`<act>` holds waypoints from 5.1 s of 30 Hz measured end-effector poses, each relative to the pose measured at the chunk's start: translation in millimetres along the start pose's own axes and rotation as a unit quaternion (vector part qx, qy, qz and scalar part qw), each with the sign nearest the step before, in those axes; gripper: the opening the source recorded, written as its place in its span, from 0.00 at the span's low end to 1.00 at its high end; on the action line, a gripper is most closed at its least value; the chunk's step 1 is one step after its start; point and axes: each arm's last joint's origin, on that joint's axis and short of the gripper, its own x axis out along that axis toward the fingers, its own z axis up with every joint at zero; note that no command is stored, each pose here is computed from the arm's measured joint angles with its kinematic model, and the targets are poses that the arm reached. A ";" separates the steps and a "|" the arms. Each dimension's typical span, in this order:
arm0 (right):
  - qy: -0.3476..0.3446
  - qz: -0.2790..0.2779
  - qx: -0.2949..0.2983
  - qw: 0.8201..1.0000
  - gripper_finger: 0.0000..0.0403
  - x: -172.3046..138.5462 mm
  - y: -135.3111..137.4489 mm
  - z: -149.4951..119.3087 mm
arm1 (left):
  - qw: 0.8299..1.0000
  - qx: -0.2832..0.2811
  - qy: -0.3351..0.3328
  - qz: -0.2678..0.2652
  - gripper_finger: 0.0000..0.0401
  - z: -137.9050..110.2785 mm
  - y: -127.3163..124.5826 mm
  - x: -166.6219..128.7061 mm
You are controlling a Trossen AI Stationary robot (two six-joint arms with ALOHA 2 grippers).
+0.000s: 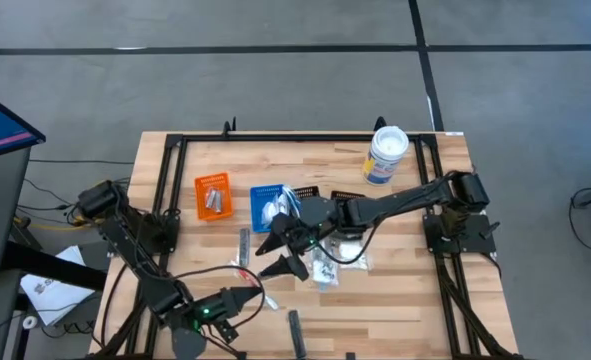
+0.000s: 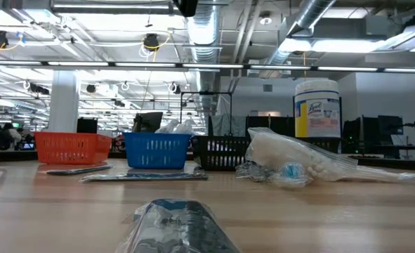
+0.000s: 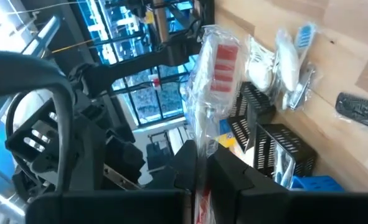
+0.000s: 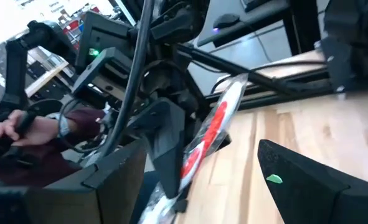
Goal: Pick & Place Travel size toiletries
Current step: Put the orange toothbrush into the left black bin
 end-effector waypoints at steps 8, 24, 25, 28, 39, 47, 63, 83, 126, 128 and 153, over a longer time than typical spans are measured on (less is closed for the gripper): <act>-0.004 0.001 -0.038 0.999 0.75 0.0 0.4 0.7 | 0.999 0.026 0.008 -0.019 0.03 -7.9 2.1 24.8; 0.016 -0.068 0.028 0.997 0.75 -5.5 -18.8 -1.4 | 0.999 0.034 0.011 -0.031 0.03 -14.4 4.8 42.2; 0.014 -0.066 0.026 0.997 0.75 -5.1 -17.6 -1.0 | 0.999 0.041 0.014 -0.031 0.03 -15.1 5.0 43.7; 0.014 -0.063 0.025 0.998 0.75 -4.7 -16.5 -1.3 | 0.998 0.052 0.022 -0.034 0.03 -18.1 5.6 49.7; 0.045 -0.078 0.036 0.995 0.75 -5.7 -19.5 -7.6 | 0.996 0.064 0.039 -0.040 0.03 -26.6 8.1 66.3; 0.027 -0.074 0.026 0.997 0.68 -5.3 -18.4 -3.8 | 0.997 0.061 0.036 -0.038 0.03 -25.3 8.3 64.4; 0.033 -0.049 0.020 0.998 0.14 15.3 -35.1 -18.0 | 0.997 0.056 0.030 -0.037 0.03 -24.6 7.8 65.0; 0.030 -0.048 -0.018 0.998 0.02 12.2 -35.9 -15.1 | 0.933 -0.360 0.016 -0.022 0.32 -20.4 13.4 60.7; -0.219 -0.361 0.045 0.905 0.02 -122.4 -59.0 -43.8 | 0.654 -0.732 0.100 0.164 0.52 -160.8 43.7 13.6; -0.223 -0.384 0.064 0.894 0.02 -121.1 -74.2 -46.4 | 0.605 -0.765 0.109 0.191 0.52 -179.7 51.5 17.6; -0.112 -0.470 0.106 0.869 0.02 -73.7 -153.6 -94.6 | 0.586 -0.805 -0.007 0.092 0.52 -186.0 44.3 13.4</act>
